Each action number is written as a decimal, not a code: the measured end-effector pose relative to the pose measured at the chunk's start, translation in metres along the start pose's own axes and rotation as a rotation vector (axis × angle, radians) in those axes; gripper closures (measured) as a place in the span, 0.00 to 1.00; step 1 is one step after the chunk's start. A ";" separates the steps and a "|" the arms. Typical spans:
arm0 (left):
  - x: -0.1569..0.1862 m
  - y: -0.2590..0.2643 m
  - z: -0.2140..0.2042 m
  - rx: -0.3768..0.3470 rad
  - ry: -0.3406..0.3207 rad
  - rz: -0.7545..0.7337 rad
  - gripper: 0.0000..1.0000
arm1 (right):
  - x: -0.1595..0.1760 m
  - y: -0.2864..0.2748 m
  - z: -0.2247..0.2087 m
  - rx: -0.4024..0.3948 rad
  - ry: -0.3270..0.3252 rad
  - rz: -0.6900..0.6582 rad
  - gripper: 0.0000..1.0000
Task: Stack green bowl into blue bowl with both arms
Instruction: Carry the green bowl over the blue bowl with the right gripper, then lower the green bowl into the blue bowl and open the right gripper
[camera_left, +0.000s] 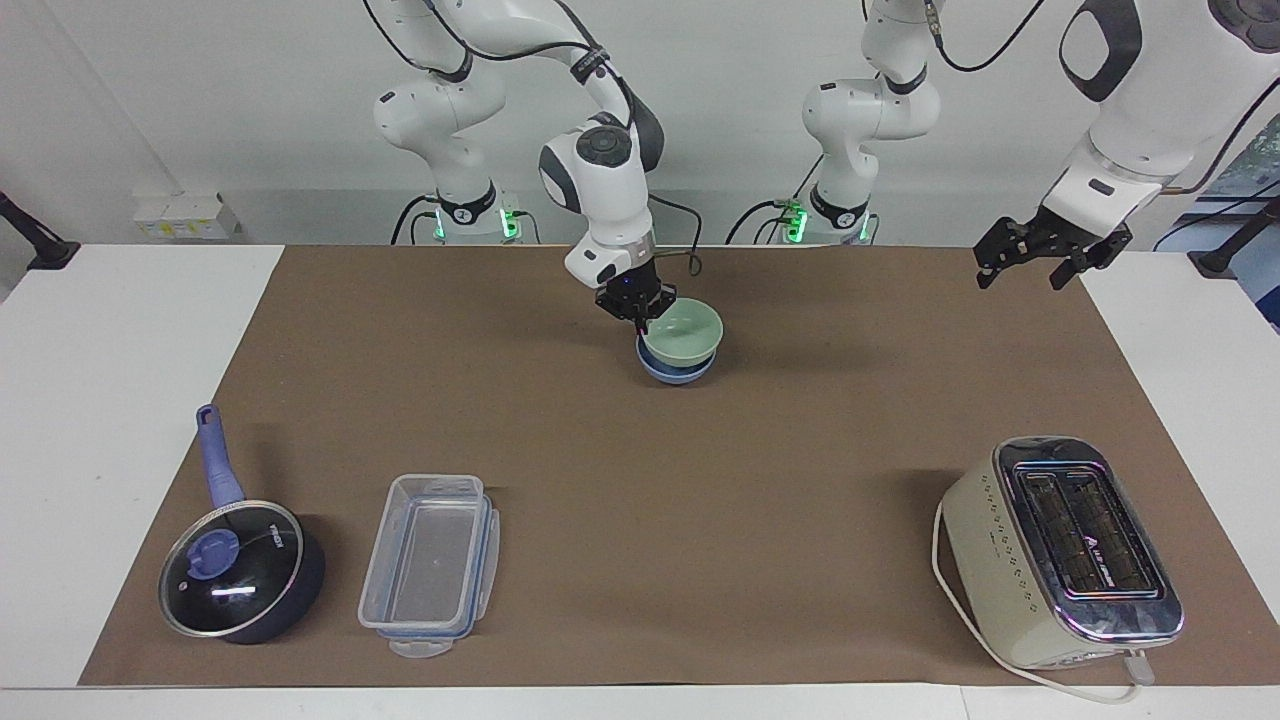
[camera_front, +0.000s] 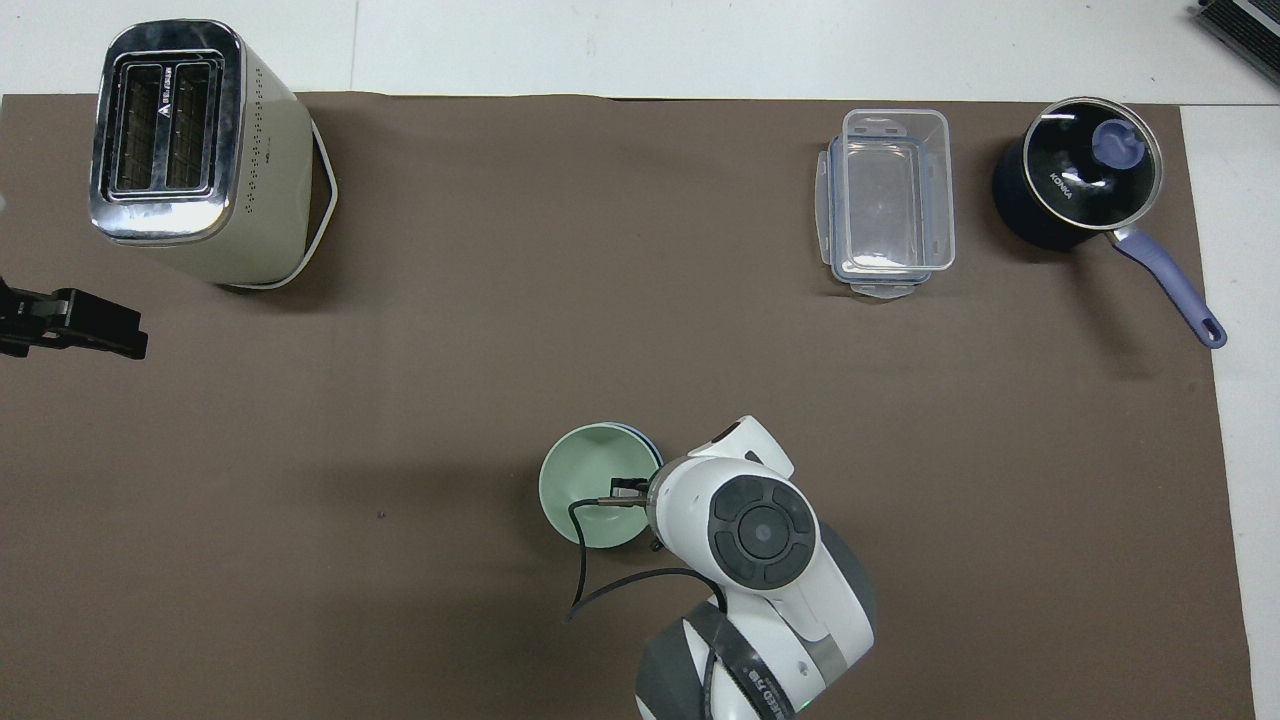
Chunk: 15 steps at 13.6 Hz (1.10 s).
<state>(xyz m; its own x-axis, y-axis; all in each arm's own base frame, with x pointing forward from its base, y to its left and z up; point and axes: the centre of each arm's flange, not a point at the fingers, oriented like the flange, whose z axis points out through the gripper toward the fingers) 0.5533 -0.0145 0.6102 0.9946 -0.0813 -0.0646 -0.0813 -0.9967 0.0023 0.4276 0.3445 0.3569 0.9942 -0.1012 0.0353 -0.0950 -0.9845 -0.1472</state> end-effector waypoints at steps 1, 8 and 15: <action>0.000 0.000 0.000 0.000 0.000 0.000 0.00 | 0.000 0.000 0.002 -0.002 -0.002 0.001 0.96; 0.000 0.000 0.000 0.000 0.000 0.000 0.00 | -0.001 0.001 -0.005 -0.037 -0.048 0.001 0.96; 0.000 0.000 0.000 0.000 0.000 0.000 0.00 | 0.001 0.001 -0.015 -0.026 -0.036 0.003 0.96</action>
<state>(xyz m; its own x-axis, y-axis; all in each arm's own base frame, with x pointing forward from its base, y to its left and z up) 0.5533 -0.0145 0.6102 0.9946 -0.0813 -0.0647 -0.0813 -0.9967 0.0023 0.4280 0.3417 0.3716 0.9950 -0.0995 -0.0009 -0.0989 -0.9877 -0.1212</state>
